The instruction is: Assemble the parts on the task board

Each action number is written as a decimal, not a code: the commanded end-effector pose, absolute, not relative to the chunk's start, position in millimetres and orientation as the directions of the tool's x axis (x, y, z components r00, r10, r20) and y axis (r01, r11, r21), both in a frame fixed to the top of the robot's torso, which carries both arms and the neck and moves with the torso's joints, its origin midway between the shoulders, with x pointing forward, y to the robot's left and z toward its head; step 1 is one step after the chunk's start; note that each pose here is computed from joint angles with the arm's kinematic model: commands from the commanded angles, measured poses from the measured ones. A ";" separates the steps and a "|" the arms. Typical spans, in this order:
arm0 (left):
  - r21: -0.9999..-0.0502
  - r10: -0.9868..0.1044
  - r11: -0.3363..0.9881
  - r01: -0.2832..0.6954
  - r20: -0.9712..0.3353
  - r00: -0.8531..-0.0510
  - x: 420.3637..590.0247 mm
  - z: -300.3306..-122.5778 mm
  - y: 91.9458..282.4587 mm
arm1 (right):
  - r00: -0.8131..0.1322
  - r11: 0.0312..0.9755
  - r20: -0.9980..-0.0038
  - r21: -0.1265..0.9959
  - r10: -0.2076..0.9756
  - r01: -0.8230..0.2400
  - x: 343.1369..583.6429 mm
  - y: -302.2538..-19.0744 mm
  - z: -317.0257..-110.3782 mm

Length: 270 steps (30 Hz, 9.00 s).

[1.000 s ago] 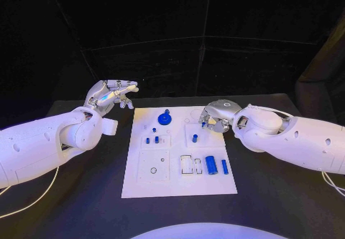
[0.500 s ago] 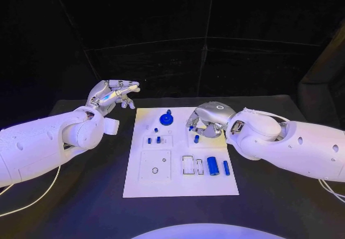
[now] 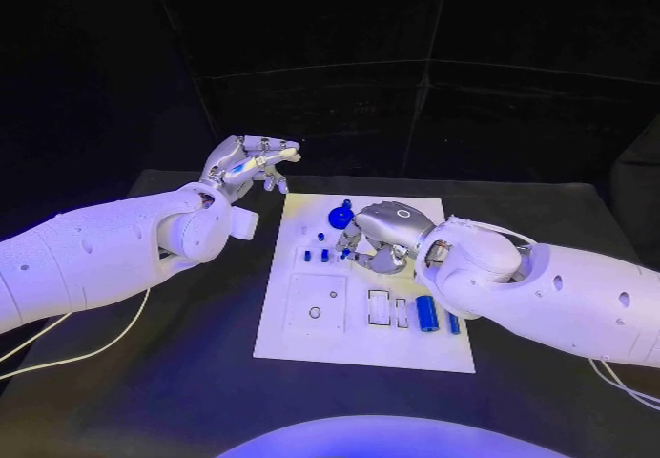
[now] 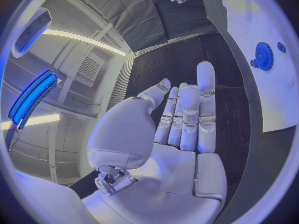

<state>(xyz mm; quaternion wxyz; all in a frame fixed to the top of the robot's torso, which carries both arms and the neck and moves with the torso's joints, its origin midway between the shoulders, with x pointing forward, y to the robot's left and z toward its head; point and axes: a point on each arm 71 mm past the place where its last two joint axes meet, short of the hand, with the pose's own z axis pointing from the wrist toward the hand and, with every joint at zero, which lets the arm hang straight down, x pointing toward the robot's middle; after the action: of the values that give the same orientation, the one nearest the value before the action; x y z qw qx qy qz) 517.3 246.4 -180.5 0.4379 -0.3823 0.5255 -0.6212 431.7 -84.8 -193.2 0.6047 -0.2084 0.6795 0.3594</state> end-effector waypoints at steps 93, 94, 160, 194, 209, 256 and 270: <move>-0.990 -0.938 -0.073 0.123 0.026 -0.347 521.8 -181.9 243.2 | -0.311 0.612 -0.950 0.226 -0.034 -0.758 412.8 -59.7 -249.3; -0.990 -0.938 -0.073 0.122 0.026 -0.346 521.8 -182.0 243.3 | -0.311 0.613 -0.950 0.226 -0.033 -0.757 413.0 -59.8 -249.4; -0.992 -0.935 -0.070 0.107 0.028 -0.352 523.6 -183.8 244.0 | -0.281 0.802 -0.960 0.159 -0.012 -0.576 451.8 -165.0 -207.1; -0.992 -0.937 -0.067 0.103 0.027 -0.349 523.6 -184.0 245.8 | -0.257 0.692 -0.933 0.358 0.251 -0.627 418.6 -139.2 -177.6; -0.992 -0.932 -0.073 0.101 0.031 -0.361 524.2 -184.2 239.7 | -0.364 0.573 -0.911 0.406 0.193 -0.712 405.2 -68.7 -197.7; -0.992 -0.928 -0.076 0.097 0.035 -0.371 525.7 -185.0 234.9 | -0.349 0.583 -0.937 0.274 -0.018 -0.765 396.9 -34.8 -236.0; -0.993 -0.928 -0.075 0.095 0.035 -0.371 525.8 -185.2 235.0 | -0.330 0.580 -0.943 0.252 -0.031 -0.775 391.8 -29.7 -240.5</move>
<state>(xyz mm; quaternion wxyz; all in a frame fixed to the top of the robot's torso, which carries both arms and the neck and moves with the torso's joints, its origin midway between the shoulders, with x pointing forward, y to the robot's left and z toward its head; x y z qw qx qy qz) 525.8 236.2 -186.2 0.4144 -0.3847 0.5432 -0.6207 391.3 -30.0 -241.3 0.5033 -0.2704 0.7310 0.3732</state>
